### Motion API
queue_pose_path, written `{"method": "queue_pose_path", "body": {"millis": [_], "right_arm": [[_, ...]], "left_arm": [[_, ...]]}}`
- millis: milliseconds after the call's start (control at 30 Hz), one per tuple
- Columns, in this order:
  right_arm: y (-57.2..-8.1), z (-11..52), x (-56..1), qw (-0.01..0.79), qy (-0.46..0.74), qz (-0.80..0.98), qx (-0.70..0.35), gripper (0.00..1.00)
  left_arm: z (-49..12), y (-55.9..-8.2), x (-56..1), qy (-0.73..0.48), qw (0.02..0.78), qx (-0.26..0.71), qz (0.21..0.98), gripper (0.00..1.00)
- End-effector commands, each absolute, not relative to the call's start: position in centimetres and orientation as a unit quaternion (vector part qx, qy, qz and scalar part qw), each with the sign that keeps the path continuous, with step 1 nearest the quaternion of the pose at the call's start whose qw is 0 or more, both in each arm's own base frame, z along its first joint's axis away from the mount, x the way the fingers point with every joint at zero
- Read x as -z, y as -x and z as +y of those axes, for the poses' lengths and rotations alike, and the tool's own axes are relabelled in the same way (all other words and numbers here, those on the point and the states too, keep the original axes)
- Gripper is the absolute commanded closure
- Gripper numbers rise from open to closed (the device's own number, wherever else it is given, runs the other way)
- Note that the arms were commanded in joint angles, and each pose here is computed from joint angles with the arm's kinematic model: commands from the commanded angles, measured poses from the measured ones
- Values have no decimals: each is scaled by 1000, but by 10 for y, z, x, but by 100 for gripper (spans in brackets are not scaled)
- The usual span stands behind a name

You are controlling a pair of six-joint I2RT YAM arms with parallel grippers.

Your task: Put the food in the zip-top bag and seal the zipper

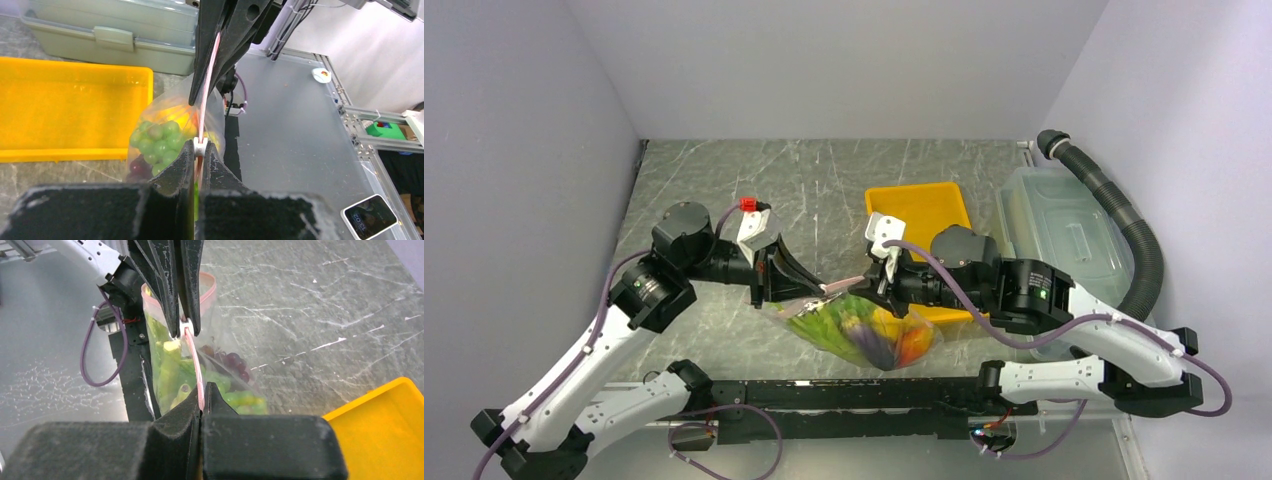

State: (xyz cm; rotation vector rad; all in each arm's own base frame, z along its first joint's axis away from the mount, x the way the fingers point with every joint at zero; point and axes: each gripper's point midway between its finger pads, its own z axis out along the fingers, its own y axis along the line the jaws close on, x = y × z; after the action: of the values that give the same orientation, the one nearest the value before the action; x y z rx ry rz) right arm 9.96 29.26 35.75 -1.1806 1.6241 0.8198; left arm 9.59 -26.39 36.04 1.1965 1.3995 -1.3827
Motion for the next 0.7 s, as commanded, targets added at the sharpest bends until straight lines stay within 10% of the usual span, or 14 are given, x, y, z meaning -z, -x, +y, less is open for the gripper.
{"method": "queue_pose_path", "body": {"millis": [0,667], "right_arm": [[-113,280,-412,547,405,637,-361,100],[-124,242,-389,568,339,672,-332,100]], "left_arm": [[-254,-93,-370,-471,430,528,560,100],[-235,-86,-385,-458,474,500,562,100]]}}
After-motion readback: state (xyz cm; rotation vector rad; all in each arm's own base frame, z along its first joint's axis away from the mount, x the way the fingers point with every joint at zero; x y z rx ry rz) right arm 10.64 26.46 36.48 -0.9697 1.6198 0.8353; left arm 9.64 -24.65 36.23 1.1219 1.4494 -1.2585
